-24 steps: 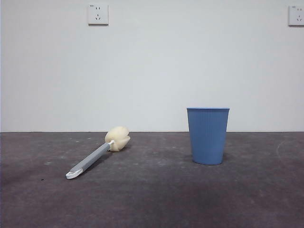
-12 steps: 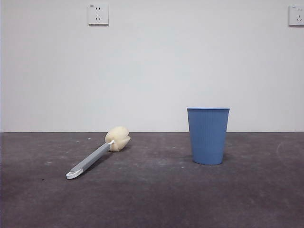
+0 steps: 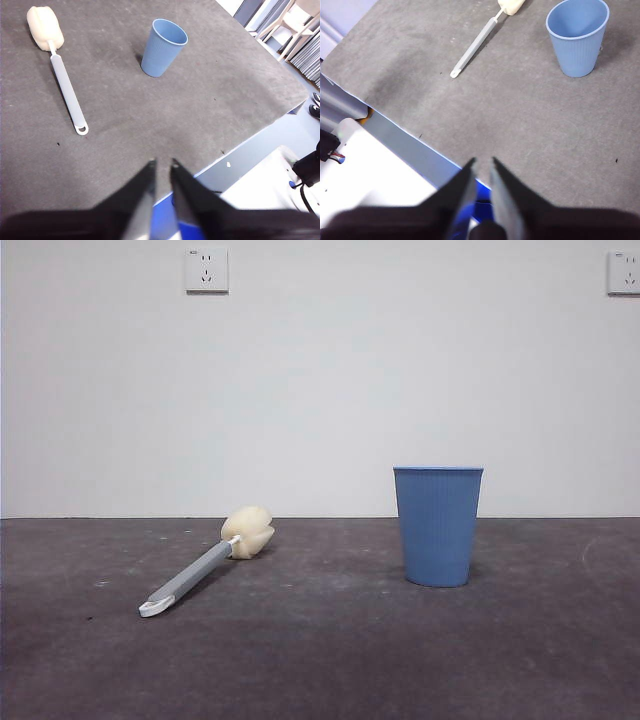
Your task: Pick up the cup brush,pick up the cup,insert the brush into the cup,clean the cup,put the cup brush back,put the cup back to the fixed position on the table
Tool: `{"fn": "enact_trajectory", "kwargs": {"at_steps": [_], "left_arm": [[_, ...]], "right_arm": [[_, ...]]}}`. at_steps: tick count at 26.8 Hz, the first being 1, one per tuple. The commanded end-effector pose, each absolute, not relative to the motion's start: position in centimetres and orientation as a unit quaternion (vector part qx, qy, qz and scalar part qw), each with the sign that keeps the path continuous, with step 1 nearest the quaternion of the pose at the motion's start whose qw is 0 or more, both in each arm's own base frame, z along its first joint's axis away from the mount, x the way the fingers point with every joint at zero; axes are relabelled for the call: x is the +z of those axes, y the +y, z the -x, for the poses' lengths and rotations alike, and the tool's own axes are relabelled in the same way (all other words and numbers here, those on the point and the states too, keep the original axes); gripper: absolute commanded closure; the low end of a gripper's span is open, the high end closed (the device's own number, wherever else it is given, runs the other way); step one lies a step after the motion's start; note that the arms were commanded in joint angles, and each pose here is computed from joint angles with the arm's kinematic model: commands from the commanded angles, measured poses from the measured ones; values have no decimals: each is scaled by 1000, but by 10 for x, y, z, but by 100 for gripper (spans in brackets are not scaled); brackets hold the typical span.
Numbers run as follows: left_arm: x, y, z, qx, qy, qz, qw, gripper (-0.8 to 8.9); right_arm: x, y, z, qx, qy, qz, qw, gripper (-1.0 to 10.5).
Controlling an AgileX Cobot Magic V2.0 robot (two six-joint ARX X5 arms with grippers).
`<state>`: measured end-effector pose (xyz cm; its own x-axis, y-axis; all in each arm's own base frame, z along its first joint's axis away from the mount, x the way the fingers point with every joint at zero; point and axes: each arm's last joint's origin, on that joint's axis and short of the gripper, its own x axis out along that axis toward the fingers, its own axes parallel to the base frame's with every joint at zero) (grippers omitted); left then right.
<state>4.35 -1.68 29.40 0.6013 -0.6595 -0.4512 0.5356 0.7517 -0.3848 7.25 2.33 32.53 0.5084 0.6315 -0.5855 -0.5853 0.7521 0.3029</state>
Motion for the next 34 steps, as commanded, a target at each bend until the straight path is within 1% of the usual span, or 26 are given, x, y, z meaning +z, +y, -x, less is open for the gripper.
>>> {"fn": "enact_trajectory", "kwargs": {"at_steps": [1,2,3,11,16,19,24,28,31,34], "left_arm": [[295,-17,-44,-339,288,96,890,310],[295,-17,-44,-339,289,97,890,291],[295,-17,-44,-339,289,98,890,291],[297,-17,-47,-333,283,107,893,291],[301,-14,-60,-298,298,111,900,291],[306,-13,-71,-293,302,110,900,291],[314,-13,-100,-281,321,106,898,291],[313,-17,-126,-280,345,96,891,291],[309,-26,-150,-273,368,94,884,291],[300,-43,-177,-264,388,76,880,292]], "right_arm": [[326,23,-73,347,352,-43,868,479],[326,23,-73,346,353,-45,868,415],[326,23,-73,345,354,-47,868,373],[326,23,-73,344,354,-48,868,379],[327,23,-73,343,354,-50,869,379],[327,23,-73,343,354,-50,869,379],[326,24,-75,343,357,-51,867,379],[326,24,-77,342,361,-52,866,379],[325,24,-78,342,364,-53,865,379],[325,24,-79,341,367,-56,864,379]]}}
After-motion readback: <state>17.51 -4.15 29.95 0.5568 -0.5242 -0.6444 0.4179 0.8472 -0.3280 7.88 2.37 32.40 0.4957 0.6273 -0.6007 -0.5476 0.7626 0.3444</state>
